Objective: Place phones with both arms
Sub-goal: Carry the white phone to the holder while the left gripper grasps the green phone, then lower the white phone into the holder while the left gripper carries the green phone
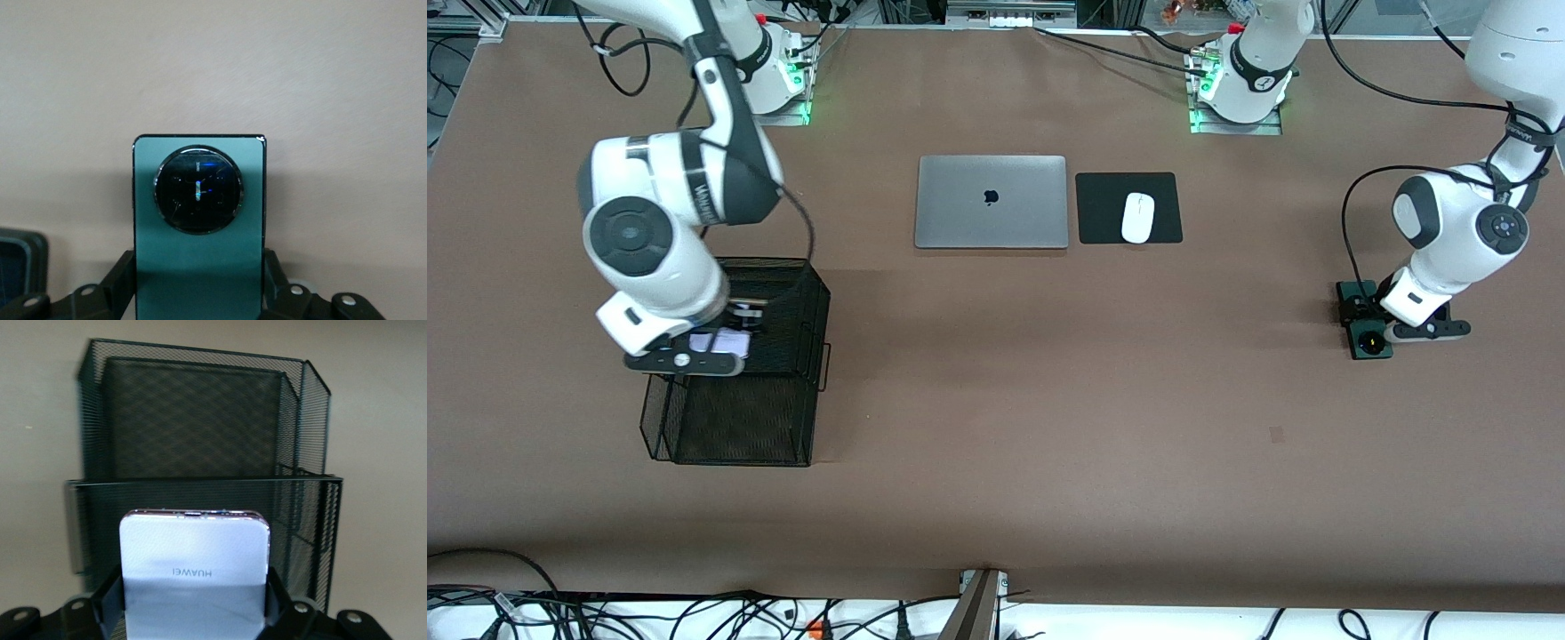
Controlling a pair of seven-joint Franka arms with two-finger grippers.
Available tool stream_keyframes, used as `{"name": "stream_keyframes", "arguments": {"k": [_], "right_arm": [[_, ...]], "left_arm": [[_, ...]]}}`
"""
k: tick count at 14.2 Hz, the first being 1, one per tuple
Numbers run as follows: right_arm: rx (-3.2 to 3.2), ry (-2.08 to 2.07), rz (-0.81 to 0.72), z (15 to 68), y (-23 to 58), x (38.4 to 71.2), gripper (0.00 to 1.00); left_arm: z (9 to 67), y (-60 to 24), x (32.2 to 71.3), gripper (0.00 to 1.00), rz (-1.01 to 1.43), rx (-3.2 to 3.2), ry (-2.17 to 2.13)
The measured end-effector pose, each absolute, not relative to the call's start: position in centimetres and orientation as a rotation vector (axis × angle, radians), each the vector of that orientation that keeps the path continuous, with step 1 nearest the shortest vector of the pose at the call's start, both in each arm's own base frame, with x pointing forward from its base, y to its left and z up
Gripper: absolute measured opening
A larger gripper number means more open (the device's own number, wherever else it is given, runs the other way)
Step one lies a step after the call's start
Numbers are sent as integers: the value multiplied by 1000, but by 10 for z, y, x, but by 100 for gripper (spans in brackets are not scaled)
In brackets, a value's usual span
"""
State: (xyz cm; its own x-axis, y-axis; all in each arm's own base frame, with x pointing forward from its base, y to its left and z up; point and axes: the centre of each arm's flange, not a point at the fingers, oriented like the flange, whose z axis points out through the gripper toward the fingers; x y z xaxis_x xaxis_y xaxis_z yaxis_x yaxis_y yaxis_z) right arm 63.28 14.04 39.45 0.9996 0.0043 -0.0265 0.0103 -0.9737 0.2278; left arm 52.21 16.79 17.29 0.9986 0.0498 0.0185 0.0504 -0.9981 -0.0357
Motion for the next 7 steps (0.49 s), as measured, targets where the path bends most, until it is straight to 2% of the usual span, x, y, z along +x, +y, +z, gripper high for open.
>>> {"name": "stream_keyframes", "arguments": {"k": [4, 7], "right_arm": [[2988, -15, -72, 357, 82, 616, 84], [3026, -51, -31, 339, 71, 610, 84]], "left_arm": [[196, 157, 557, 79, 9, -3113, -40], [210, 131, 585, 79, -23, -3117, -59]]}}
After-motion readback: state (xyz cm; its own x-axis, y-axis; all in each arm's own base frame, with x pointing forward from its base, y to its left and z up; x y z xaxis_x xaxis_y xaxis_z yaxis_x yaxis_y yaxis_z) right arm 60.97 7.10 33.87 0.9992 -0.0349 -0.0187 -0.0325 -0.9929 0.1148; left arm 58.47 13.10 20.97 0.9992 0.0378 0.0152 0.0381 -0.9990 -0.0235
